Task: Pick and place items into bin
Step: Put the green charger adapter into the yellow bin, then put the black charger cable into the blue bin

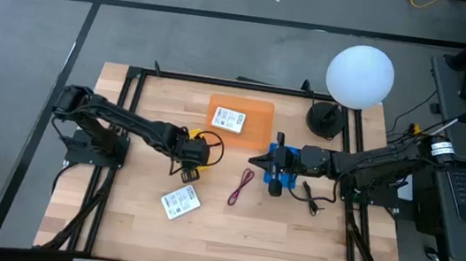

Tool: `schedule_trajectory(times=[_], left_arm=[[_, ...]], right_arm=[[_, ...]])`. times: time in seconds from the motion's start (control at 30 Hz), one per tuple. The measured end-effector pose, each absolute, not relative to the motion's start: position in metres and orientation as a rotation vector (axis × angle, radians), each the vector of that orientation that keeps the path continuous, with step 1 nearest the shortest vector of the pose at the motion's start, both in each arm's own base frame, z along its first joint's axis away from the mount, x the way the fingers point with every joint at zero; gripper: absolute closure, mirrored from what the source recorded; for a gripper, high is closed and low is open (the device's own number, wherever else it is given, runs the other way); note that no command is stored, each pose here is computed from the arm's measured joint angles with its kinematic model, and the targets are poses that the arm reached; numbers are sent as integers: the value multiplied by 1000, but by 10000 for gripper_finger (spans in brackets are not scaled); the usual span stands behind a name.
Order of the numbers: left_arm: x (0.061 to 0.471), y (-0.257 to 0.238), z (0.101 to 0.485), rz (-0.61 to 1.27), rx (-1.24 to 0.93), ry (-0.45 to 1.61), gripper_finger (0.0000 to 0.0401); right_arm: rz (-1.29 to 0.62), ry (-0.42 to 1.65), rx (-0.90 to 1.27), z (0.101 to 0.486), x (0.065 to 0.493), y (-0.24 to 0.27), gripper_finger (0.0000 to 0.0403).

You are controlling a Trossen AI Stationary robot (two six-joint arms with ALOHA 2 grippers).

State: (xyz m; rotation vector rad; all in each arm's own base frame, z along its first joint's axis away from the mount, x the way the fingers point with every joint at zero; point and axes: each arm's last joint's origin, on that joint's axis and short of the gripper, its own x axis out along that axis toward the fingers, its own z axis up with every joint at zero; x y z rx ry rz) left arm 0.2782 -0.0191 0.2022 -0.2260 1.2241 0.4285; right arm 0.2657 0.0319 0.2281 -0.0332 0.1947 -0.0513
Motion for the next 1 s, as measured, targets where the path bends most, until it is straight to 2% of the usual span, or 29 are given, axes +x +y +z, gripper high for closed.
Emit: schedule_trajectory(times=[0.3, 0.63, 1.0], left_arm=[[280, -13, 197, 432, -232, 1248, 259], [280, -19, 197, 410, -215, 1251, 207], [278, -21, 202, 326, -153, 1268, 213]], right_arm=[[-51, 195, -33, 228, 266, 32, 403], [-51, 196, -34, 228, 266, 32, 403], [-51, 197, -34, 228, 266, 32, 403]])
